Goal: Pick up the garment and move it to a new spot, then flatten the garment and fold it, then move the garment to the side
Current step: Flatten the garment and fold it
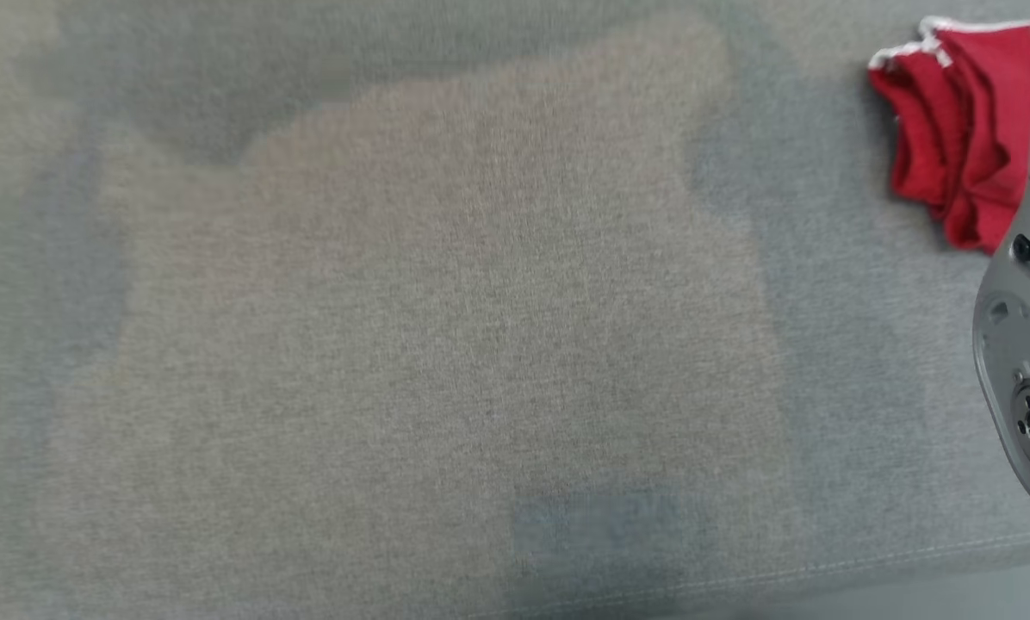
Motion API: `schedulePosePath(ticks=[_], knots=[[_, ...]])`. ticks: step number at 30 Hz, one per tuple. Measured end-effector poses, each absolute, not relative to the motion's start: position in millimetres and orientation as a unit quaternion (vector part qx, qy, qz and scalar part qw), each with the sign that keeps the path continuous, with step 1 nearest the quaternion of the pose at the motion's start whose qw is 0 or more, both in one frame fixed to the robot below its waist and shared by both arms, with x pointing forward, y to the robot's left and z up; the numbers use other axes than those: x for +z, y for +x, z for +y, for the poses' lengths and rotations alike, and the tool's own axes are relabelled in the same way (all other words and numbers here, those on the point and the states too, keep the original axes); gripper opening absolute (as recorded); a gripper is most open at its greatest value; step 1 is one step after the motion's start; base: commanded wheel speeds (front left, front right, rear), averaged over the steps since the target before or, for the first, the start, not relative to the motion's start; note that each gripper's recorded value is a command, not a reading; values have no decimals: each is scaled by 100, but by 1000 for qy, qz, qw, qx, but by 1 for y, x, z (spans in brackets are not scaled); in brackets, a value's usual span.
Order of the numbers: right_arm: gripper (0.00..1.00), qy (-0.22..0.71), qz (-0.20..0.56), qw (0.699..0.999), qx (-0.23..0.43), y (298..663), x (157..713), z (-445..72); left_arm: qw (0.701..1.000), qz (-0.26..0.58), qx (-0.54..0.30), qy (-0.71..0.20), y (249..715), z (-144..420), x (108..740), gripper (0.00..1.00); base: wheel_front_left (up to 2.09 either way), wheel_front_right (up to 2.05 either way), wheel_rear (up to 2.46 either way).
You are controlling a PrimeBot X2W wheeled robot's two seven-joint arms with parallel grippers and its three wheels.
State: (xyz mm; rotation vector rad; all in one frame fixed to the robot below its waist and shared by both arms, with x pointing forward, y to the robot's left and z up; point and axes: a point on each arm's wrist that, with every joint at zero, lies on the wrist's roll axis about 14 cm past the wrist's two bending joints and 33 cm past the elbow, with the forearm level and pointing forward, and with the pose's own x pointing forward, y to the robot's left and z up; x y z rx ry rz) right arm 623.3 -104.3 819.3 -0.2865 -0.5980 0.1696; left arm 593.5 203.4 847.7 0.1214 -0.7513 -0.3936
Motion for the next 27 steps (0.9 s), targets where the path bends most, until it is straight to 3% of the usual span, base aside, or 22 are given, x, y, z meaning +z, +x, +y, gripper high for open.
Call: schedulePosePath(ticks=[7,12,20,27], knots=[[0,-130,-195,969,81,692,671,-118,947,-245,-207,-16,658,202,701,0,0,0,0],[0,-86,-78,989,96,702,529,-121,961,-135,-230,-75,655,190,586,0,0,0,0],[0,-1,-7,995,103,643,431,-120,969,-2,-204,-139,578,215,501,0,0,0,0],[0,21,31,995,98,563,414,-126,970,84,-142,-178,482,237,464,0,0,0,0]])
